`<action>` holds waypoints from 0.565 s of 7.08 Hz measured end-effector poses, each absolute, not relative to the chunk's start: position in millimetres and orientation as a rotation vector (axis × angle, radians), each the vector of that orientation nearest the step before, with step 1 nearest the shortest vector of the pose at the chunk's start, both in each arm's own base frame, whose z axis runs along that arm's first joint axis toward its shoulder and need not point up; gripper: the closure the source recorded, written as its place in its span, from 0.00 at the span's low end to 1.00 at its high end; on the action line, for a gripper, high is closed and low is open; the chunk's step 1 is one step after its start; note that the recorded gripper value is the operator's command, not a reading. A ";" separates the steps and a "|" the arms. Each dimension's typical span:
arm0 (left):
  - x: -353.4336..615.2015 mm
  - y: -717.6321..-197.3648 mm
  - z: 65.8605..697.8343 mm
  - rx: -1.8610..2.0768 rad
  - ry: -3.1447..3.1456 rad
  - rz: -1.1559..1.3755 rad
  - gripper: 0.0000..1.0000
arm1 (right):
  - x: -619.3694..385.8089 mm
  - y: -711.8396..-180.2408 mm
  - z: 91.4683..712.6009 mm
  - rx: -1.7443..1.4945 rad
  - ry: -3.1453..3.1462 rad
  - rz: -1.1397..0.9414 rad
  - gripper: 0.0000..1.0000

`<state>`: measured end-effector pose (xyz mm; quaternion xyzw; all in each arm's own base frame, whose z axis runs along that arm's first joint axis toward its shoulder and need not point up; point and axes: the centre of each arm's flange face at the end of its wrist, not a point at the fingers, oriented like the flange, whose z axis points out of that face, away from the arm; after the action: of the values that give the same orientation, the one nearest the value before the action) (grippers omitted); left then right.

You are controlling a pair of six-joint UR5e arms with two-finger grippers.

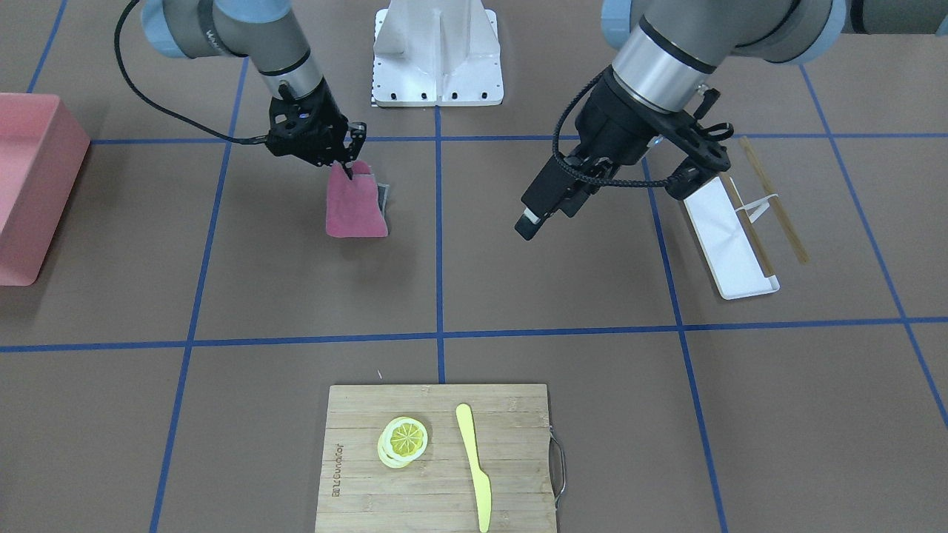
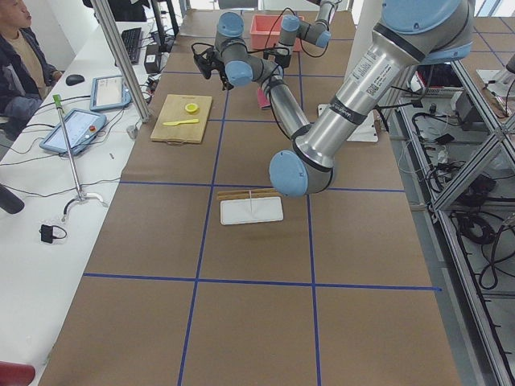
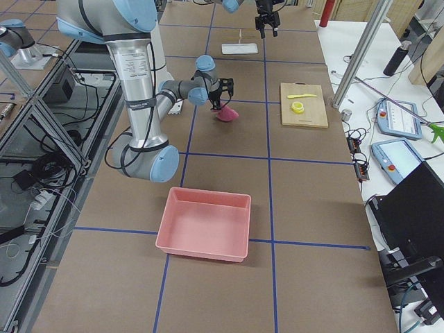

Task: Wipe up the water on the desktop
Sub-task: 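Drag the towel across the table surface with the right gripper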

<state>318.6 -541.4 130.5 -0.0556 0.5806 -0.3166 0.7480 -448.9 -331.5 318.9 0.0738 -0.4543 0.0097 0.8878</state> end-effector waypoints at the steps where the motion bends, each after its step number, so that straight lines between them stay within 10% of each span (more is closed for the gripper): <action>1: 302.7 -547.9 147.3 -0.098 1.251 -0.647 0.02 | -412.6 -349.4 354.5 0.123 -0.903 -0.012 1.00; 4: 225.1 -564.0 209.3 -0.019 1.204 -0.546 0.02 | -328.8 -372.3 427.3 0.116 -0.805 -0.103 1.00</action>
<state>225.1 -564.0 209.3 -0.0089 0.5591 -0.2538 0.7893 -328.8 -372.3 427.3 0.0566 -0.3914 -0.0500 0.9171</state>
